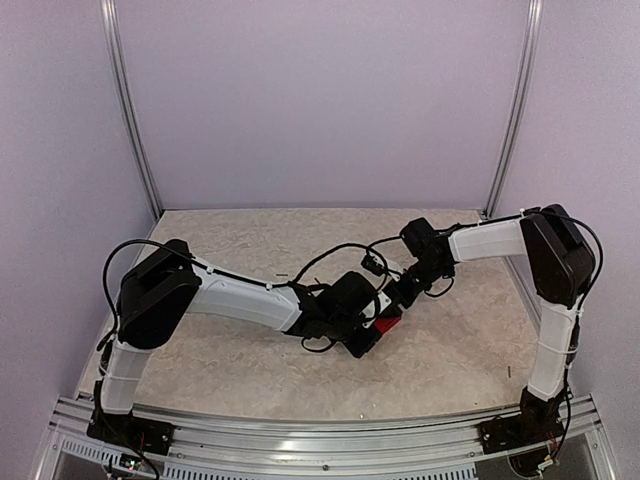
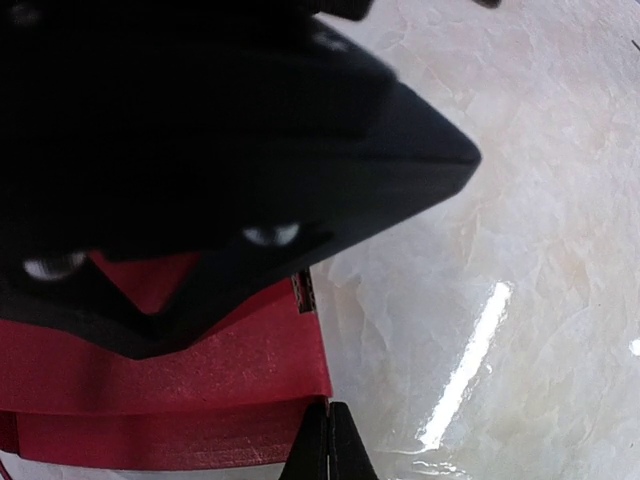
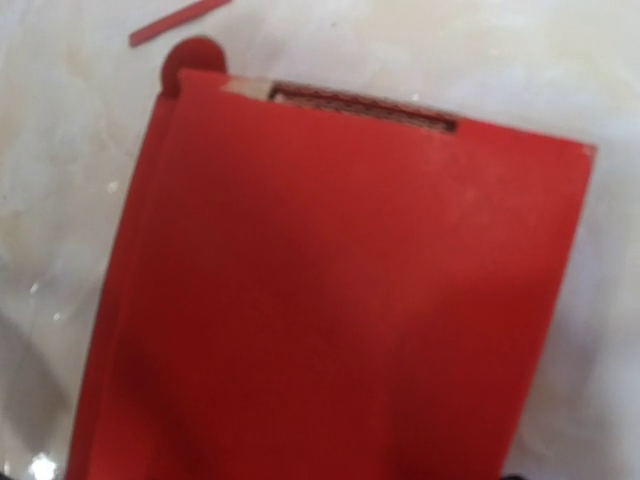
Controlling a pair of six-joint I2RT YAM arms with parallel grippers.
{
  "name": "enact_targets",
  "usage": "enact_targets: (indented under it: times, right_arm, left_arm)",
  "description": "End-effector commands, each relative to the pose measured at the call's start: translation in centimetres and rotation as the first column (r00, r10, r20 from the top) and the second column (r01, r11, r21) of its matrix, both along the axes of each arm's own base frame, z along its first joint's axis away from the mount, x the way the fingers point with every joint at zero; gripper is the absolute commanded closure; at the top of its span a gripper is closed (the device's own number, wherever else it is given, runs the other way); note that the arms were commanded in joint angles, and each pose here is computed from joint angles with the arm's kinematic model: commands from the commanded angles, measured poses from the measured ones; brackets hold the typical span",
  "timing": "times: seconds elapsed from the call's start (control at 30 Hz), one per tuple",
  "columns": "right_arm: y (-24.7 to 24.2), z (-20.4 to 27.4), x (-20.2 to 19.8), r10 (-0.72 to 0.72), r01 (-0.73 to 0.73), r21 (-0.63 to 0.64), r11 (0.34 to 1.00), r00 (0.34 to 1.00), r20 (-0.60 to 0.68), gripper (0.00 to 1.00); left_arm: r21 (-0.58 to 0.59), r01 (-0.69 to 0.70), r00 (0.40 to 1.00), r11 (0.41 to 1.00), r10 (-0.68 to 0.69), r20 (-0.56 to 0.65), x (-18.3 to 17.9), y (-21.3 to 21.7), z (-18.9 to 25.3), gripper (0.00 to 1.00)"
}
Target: Fold the paper box
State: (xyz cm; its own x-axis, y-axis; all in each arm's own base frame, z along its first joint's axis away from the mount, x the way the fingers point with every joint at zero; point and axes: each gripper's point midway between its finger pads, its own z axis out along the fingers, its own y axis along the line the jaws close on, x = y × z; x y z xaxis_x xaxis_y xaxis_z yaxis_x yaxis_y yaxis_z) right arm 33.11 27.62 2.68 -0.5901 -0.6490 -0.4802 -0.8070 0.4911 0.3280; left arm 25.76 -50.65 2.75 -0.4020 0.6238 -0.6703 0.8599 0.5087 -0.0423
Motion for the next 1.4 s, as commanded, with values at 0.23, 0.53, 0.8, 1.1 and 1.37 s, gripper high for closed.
enact_targets:
  times: [0.23, 0.53, 0.8, 1.1, 1.37]
  right_arm:
    - [-4.7, -7.3, -4.7, -0.059, 0.008, -0.249, 0.968, 0.979, -0.197, 0.25]
    - [-4.9, -6.9, -4.1, -0.069, 0.022, -0.255, 0.967, 0.981, -0.179, 0.25]
    - [-5.0, -6.9, -3.9, -0.072, 0.025, -0.253, 0.967, 0.981, -0.178, 0.25]
    - [-5.0, -6.9, -3.9, -0.068, 0.021, -0.252, 0.968, 0.981, -0.179, 0.25]
    - [-5.0, -7.0, -4.0, -0.068, 0.019, -0.251, 0.968, 0.98, -0.187, 0.25]
  left_arm:
    - [0.0, -0.052, 0.997, 0.999, 0.052, 0.053, 2.4, -0.4, -0.5, 0.97]
    - [-0.054, -0.083, 0.984, 0.995, 0.09, 0.152, 2.6, 0.3, 4.3, 0.79]
    - [-0.161, -0.148, 0.971, 0.976, 0.174, 0.161, 2.1, 4.5, 8.3, 0.57]
    - [-0.183, -0.211, 0.971, 0.96, 0.227, 0.072, 6.9, 8.9, 4.8, 0.63]
    - [-0.209, -0.192, 0.981, 0.959, 0.187, -0.041, 8.9, 8.9, 1.6, 0.77]
